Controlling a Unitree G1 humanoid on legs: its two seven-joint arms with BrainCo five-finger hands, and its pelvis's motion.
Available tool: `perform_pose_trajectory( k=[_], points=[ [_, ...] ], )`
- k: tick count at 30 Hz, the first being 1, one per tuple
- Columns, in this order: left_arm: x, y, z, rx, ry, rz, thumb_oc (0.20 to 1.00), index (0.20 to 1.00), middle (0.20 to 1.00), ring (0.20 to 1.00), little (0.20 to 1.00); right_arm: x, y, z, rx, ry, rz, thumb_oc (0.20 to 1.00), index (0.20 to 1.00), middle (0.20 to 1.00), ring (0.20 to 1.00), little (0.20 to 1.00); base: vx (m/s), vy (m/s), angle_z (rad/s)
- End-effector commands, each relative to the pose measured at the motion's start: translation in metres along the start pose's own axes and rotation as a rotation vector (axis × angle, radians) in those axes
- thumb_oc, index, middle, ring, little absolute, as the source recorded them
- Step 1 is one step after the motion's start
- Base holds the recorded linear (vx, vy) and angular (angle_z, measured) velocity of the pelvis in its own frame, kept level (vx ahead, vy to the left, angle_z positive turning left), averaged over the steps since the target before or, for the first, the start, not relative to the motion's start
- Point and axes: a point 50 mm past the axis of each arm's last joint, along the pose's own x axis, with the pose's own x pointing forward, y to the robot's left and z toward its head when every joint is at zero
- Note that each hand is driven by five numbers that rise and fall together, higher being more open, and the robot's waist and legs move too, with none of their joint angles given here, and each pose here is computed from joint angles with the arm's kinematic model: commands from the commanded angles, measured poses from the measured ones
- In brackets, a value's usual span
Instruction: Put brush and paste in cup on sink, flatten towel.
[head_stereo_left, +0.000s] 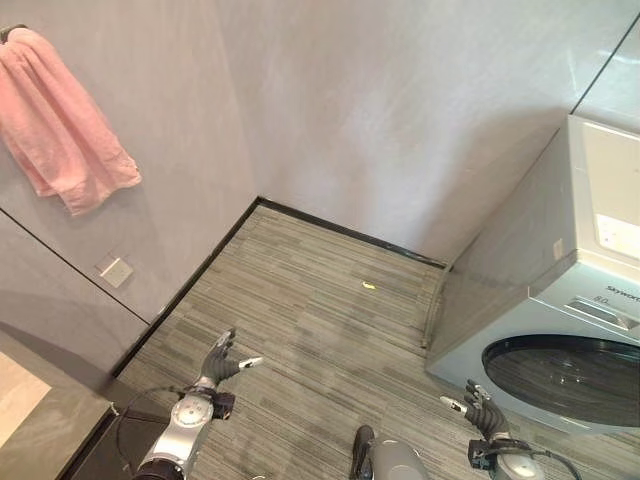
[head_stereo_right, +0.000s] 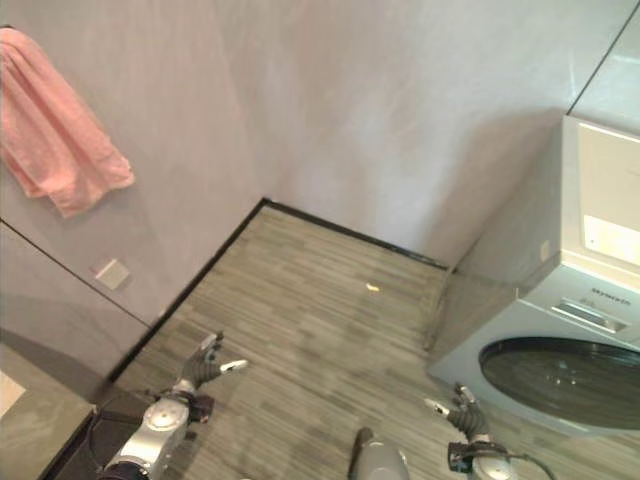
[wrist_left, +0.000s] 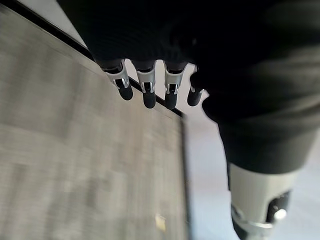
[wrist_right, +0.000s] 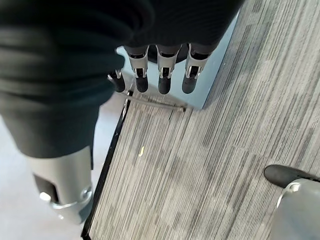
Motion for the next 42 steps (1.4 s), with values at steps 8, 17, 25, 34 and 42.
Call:
perform_pose_trajectory(
  k=[8,17,25,34,42],
  points=[
    [0.009,0.019,-0.004,0.043,0.055,0.108,1.000,1.000,1.000,1.000,1.000,0.005,-0.011,0.020,-0.036,-0.083,0.006,1.000,1.000,1.000,1.000,1.000,0.14,-0.027,0.09],
    [-0.002,0.025,-0.021,0.047,0.094,0.109,1.000,1.000,1.000,1.000,1.000,0.007,0.026,0.018,-0.047,-0.067,0.175,1.000,1.000,1.000,1.000,1.000,0.54,0.164,-0.28],
    [-0.008,0.025,-0.028,0.109,0.100,0.082,1.000,1.000,1.000,1.000,1.000,0.009,0.045,0.025,-0.052,-0.092,0.237,1.000,1.000,1.000,1.000,1.000,0.30,0.185,0.34],
    [-0.009,0.027,-0.042,0.139,0.169,0.086,1.000,1.000,1.000,1.000,1.000,0.005,0.047,0.018,-0.074,-0.074,0.271,1.000,1.000,1.000,1.000,1.000,0.38,-0.091,0.52],
    [-0.009,0.021,-0.039,0.169,0.145,0.047,1.000,1.000,1.000,1.000,1.000,0.005,0.043,0.026,-0.102,-0.101,0.305,1.000,1.000,1.000,1.000,1.000,0.27,-0.222,1.19]
  ],
)
